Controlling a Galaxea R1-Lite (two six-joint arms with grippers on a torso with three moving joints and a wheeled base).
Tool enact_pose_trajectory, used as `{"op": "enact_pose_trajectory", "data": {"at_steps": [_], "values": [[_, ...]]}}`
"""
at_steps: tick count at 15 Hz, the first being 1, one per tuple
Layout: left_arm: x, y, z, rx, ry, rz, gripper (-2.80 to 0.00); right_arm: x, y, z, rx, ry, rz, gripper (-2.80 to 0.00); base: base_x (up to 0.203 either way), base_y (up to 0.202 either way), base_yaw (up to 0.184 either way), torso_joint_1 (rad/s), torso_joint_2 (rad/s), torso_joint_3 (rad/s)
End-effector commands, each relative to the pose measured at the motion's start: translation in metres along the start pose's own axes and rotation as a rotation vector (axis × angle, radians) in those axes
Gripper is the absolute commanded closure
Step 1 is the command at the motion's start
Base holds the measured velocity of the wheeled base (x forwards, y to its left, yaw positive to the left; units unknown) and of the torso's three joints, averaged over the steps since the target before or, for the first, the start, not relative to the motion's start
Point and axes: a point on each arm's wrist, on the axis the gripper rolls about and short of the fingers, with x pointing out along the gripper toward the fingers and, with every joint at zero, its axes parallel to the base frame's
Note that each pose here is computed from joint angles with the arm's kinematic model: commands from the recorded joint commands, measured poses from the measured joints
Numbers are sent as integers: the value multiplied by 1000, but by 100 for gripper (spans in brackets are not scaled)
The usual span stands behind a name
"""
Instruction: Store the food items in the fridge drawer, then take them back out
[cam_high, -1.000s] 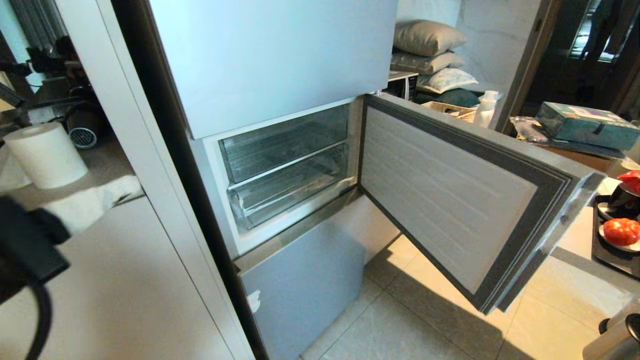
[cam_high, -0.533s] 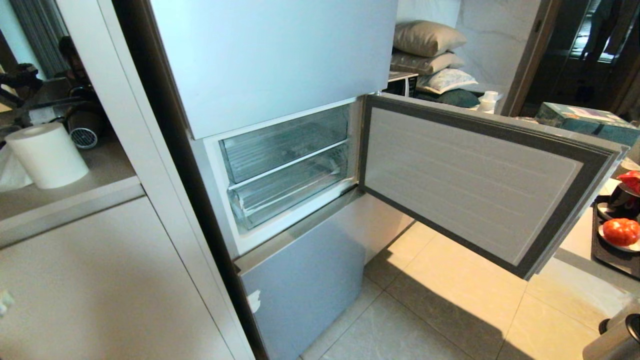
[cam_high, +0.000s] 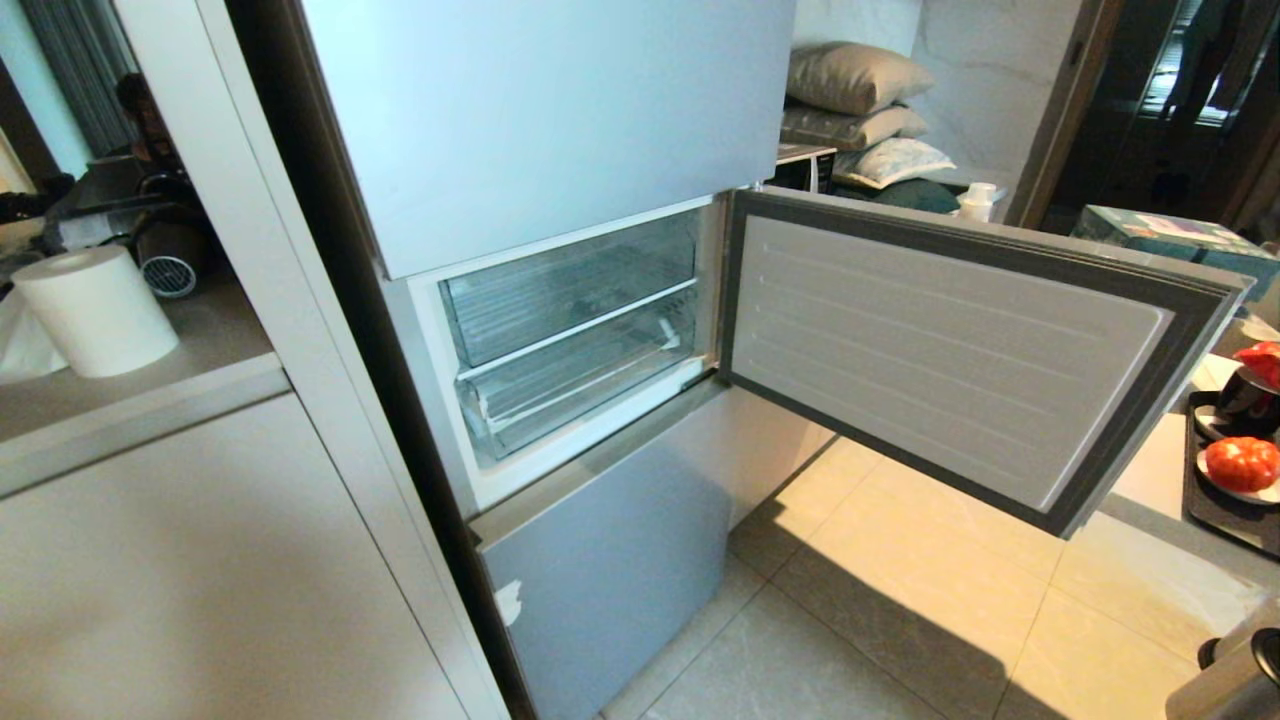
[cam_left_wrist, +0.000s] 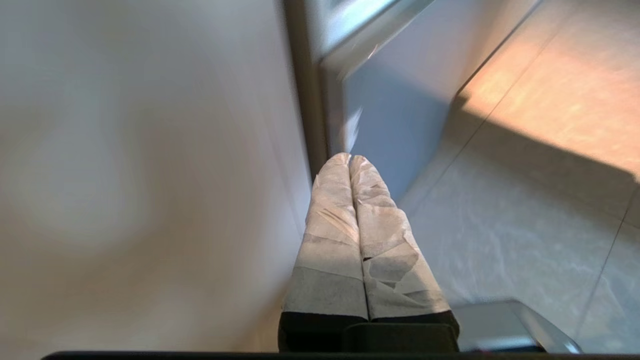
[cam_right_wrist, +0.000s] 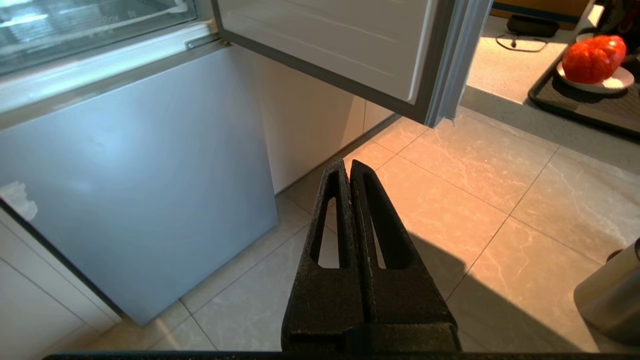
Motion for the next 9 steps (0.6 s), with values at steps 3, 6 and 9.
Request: {"op": "enact_pose_trajectory", "data": {"at_steps": [3,6,9], "values": [[-10,-2,-6,0,-98,-12,0,0,0,0,6,1,-3,0,0,0,0,0,0,0],[-10,-1,-5,-2,-99,-1,0,0,0,0,6,3,-3,0,0,0,0,0,0,0],[-10,-1,-6,-2,-98,-1,0,0,0,0,6,1,-4,0,0,0,0,0,0,0]]}}
